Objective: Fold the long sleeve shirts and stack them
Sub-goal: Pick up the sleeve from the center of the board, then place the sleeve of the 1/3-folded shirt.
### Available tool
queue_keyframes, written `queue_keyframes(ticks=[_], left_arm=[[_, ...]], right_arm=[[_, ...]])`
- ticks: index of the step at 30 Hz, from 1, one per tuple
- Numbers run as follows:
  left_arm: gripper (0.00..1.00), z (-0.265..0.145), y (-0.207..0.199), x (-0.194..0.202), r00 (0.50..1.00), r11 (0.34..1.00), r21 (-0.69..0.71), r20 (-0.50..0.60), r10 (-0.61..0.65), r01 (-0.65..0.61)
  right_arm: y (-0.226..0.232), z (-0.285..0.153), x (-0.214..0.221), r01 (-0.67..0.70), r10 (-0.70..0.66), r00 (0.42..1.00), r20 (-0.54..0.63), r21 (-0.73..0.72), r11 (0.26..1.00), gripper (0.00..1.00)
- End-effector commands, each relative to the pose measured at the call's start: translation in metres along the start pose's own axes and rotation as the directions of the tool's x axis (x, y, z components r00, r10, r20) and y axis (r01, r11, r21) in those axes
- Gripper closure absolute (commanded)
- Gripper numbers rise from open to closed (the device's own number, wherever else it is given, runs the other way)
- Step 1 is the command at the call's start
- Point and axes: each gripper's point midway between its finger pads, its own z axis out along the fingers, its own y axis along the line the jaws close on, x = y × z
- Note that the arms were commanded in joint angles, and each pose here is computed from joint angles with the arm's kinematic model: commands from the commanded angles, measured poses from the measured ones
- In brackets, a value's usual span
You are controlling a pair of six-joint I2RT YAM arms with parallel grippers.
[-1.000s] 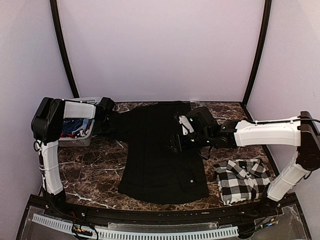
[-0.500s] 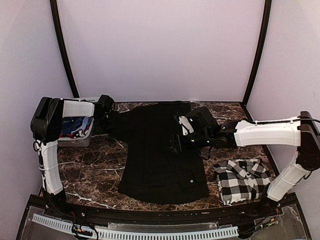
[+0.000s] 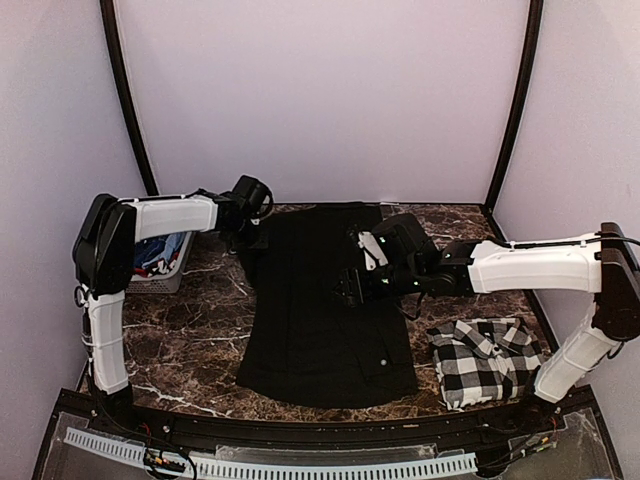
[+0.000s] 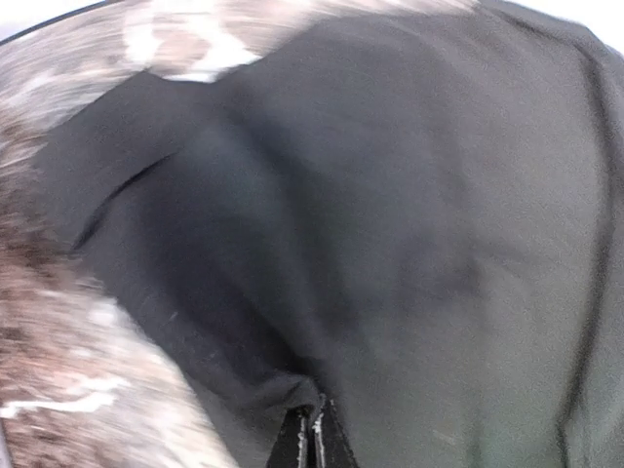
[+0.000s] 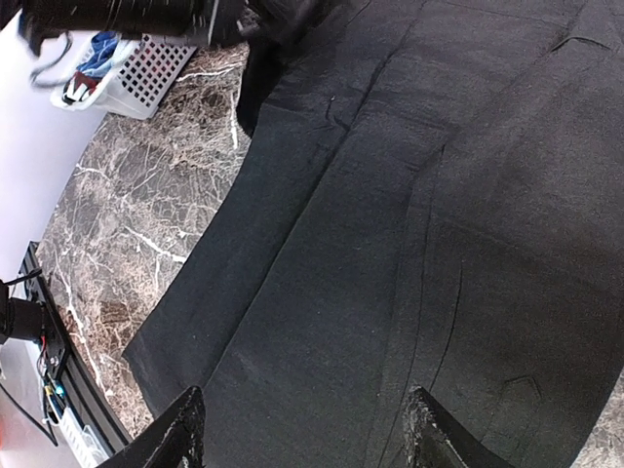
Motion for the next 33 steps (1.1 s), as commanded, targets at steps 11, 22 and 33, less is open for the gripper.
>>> queue_keyframes(ticks=[11,22,33], left_arm=[[0.71,-0.013,-0.088,0.045,0.968,0.954,0.196,-0.063,0.243,-0.227],[0.49,-0.055,-0.071,0.022,0.998,0.986,0.158,-0.023,0.054,-0.050],[0.47,-0.069,-0.003,0.065,0.911,0.898,0.157,-0.110,-0.398,0.412]], right_arm=[[-0.001,-0.008,-0.015,-0.029,0.028,0.997,0.075,0.005,1.000,0.34],[-0.008,-0.010,-0.018,-0.027,0.023,0.996,0.089,0.042,0.999,0.33],[-0.011,-0.009,-0.018,-0.005,0.000,0.996,0.084,0.067,0.998,0.33]])
